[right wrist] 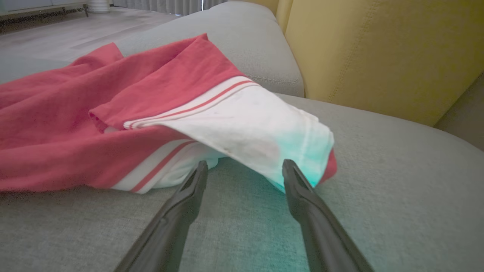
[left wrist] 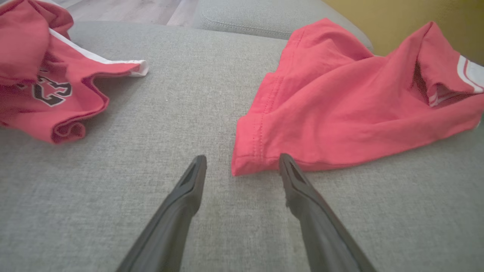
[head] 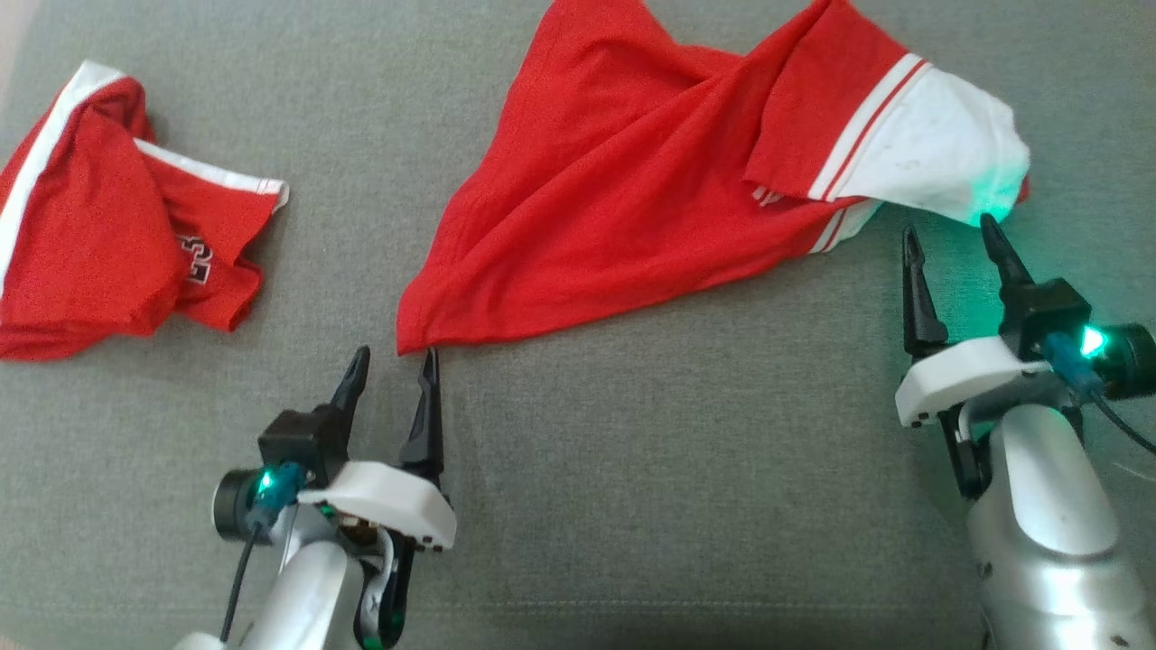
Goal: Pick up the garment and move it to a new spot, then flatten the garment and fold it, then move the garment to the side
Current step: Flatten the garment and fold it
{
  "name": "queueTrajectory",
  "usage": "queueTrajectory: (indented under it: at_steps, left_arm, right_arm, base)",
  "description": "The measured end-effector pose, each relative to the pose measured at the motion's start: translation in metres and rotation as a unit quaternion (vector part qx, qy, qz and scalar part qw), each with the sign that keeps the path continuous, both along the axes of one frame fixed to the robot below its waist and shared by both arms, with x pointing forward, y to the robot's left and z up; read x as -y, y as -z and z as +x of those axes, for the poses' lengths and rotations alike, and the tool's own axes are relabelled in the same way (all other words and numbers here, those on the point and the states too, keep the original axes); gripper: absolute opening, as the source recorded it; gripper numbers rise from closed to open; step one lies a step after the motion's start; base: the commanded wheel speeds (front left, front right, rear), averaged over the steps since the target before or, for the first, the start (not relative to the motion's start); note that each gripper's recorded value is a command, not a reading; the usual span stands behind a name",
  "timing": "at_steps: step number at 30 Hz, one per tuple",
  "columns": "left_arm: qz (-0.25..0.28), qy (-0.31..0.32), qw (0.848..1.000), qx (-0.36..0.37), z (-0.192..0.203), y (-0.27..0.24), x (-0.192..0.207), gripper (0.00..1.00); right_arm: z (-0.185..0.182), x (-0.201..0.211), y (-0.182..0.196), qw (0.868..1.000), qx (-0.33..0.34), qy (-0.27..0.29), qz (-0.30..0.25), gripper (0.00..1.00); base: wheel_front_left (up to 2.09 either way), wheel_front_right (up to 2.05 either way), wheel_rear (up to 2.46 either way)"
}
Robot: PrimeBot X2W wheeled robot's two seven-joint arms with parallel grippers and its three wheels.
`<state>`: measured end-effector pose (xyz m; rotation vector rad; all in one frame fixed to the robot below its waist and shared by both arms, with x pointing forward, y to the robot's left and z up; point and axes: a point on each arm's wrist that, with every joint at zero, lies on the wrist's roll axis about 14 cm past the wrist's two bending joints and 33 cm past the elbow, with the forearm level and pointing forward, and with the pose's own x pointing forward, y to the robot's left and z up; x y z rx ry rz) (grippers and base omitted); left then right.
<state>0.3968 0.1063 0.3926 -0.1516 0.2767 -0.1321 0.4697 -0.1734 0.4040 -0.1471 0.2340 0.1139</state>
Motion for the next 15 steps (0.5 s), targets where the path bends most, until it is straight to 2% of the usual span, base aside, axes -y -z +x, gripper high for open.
queueTrajectory:
  at_steps: [7,15]
  left_arm:
    - [-0.006,-0.011,1.000,0.002,0.011,0.001,-0.006,1.00]
    - [-0.009,-0.013,1.000,0.004,0.018,0.001,-0.006,1.00]
  right_arm:
    - [0.020,-0.009,0.002,1.000,0.006,-0.017,-0.015,1.00]
    - [0.032,-0.006,-0.005,1.000,0.020,-0.010,-0.016,1.00]
  base:
    - [0.00,0.00,0.00]
    - [0.00,0.00,0.00]
